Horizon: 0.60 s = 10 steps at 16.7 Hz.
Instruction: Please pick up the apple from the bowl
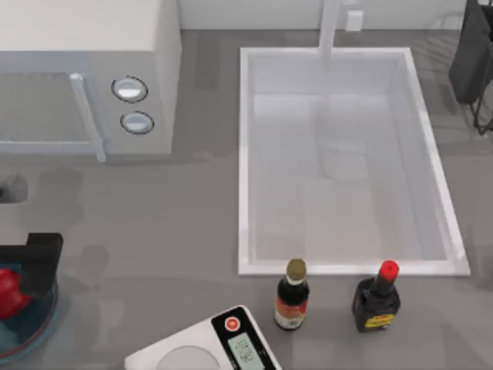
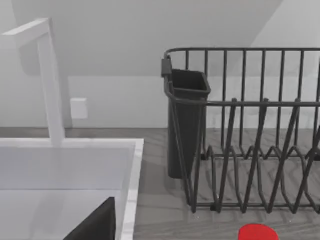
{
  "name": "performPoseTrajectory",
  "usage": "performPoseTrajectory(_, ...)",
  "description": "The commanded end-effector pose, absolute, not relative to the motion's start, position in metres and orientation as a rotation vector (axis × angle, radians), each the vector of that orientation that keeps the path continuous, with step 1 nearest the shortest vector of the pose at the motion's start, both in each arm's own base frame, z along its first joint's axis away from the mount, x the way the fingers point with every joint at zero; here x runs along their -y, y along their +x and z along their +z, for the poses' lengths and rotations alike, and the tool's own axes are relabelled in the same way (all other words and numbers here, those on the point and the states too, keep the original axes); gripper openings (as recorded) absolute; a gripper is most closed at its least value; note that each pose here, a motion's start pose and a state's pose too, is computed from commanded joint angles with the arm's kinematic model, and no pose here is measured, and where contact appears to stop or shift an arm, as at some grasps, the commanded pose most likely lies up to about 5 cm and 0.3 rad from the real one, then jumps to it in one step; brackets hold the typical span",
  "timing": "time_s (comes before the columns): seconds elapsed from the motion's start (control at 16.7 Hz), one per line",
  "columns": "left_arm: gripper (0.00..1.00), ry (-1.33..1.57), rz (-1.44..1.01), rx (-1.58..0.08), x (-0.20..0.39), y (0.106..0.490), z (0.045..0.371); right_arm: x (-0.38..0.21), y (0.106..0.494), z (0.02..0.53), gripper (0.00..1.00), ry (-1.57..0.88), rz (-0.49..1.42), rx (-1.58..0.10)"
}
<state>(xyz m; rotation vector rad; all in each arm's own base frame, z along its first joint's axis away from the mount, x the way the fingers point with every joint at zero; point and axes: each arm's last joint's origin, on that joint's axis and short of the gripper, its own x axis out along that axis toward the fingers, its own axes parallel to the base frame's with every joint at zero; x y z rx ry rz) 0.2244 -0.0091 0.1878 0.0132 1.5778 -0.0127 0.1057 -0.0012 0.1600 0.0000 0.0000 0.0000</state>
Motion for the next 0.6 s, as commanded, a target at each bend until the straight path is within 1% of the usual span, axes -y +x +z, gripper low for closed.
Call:
performPoseTrajectory(0.42, 1.0, 0.015, -0.016, -1.563, 0.01, 0.226, 0.127, 0.001, 0.106, 0.16, 1.0, 0.0, 0.0, 0.0)
performPoseTrajectory(0.6, 1.0, 0.016, -0.016, -1.571, 0.01, 0.224, 0.121, 0.001, 0.106, 0.16, 1.0, 0.0, 0.0, 0.0)
